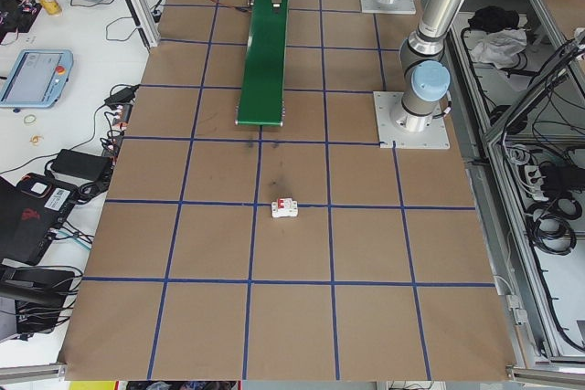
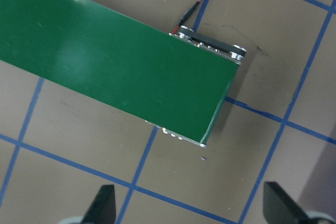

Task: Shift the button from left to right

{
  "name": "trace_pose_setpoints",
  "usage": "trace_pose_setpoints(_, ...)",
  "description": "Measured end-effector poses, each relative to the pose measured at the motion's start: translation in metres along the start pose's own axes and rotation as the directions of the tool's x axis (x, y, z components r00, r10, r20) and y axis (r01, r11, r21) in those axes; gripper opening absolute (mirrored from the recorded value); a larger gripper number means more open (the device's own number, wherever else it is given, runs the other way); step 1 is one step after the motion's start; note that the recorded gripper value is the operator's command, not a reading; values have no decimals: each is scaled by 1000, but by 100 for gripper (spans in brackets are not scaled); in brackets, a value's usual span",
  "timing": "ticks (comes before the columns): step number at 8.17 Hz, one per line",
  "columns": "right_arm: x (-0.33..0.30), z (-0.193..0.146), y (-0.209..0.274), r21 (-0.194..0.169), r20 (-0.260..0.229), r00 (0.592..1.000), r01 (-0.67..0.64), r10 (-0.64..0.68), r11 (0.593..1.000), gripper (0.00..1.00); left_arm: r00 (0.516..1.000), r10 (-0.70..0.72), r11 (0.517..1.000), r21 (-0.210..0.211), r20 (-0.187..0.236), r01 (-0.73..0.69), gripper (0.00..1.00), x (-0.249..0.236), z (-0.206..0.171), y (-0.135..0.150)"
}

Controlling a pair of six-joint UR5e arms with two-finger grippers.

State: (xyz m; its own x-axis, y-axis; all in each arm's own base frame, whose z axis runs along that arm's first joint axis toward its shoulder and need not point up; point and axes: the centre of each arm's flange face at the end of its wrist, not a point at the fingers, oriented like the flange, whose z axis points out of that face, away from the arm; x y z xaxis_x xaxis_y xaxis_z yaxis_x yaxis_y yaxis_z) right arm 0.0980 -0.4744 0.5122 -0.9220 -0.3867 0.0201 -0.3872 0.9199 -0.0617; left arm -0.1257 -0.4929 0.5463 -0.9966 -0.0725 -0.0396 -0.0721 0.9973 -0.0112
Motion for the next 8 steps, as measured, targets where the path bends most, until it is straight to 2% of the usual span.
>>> trace_pose_setpoints(2,-48,2,-40,23,-28,996,-89,90,996,100,1000,0,1000,1,0,0,100,0,-1,1)
trace_pose_setpoints(4,-67,12,-64,24,-34,988,-153,154,988,100,1000,-1,1000,1,-1,1,100,0,0,1)
trace_pose_setpoints(8,-75,14,-67,16,-54,985,-166,166,986,100,1000,-1,1000,-1,-1,1,100,0,0,1)
